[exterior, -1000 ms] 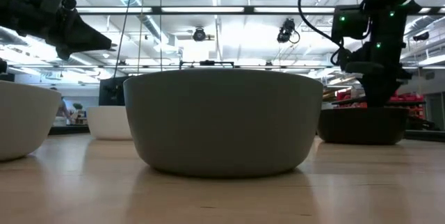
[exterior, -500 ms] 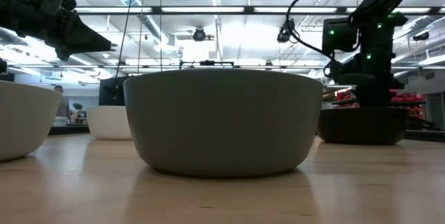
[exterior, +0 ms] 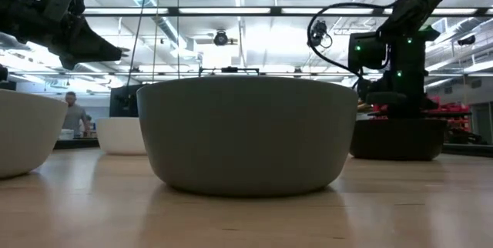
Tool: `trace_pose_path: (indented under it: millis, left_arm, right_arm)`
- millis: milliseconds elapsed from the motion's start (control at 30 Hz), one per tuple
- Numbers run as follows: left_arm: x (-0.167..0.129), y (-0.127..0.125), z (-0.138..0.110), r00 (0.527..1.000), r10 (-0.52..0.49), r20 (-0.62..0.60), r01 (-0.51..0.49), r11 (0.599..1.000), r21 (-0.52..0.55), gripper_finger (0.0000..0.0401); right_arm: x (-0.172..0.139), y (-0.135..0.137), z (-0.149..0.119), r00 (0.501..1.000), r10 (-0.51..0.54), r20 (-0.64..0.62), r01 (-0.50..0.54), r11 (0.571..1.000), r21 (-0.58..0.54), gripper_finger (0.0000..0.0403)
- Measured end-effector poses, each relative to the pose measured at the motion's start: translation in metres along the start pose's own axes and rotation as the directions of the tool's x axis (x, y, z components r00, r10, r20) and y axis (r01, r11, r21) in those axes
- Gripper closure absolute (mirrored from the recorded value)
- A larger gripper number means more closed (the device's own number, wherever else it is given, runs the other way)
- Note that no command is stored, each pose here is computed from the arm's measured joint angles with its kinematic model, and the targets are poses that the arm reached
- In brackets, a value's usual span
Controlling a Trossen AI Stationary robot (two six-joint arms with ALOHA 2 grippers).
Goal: Nest bowls inside each other
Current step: Stack the black bowl on the top middle white bowl
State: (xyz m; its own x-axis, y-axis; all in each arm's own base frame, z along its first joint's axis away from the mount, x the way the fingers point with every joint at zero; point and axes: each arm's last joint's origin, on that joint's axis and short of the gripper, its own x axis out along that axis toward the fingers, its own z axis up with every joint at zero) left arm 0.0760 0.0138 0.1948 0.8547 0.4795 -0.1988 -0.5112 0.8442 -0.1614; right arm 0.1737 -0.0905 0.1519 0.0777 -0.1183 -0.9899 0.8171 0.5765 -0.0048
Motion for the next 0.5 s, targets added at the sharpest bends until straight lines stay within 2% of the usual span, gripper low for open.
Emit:
trace_pose_path:
  millis: [133, 300, 500]
  left_arm:
    - [0.0, 0.0, 0.0, 1.0, 0.0, 0.0, 0.0, 1.0, 0.0, 0.0315]
    - [0.0, 0.0, 0.0, 1.0, 0.001, 0.0, -0.001, 1.0, 0.001, 0.0318]
    - [0.0, 0.0, 0.0, 1.0, 0.003, 0.001, -0.003, 1.0, 0.001, 0.0315]
  right_arm:
    - [-0.001, 0.002, 0.002, 0.999, 0.024, 0.022, -0.023, 1.0, -0.018, 0.0393]
    - [-0.004, 0.003, 0.005, 0.999, 0.028, 0.038, -0.026, 0.998, -0.056, 0.0392]
    - [-0.034, 0.006, 0.02, 0.993, 0.007, 0.119, 0.003, 0.997, -0.076, 0.0398]
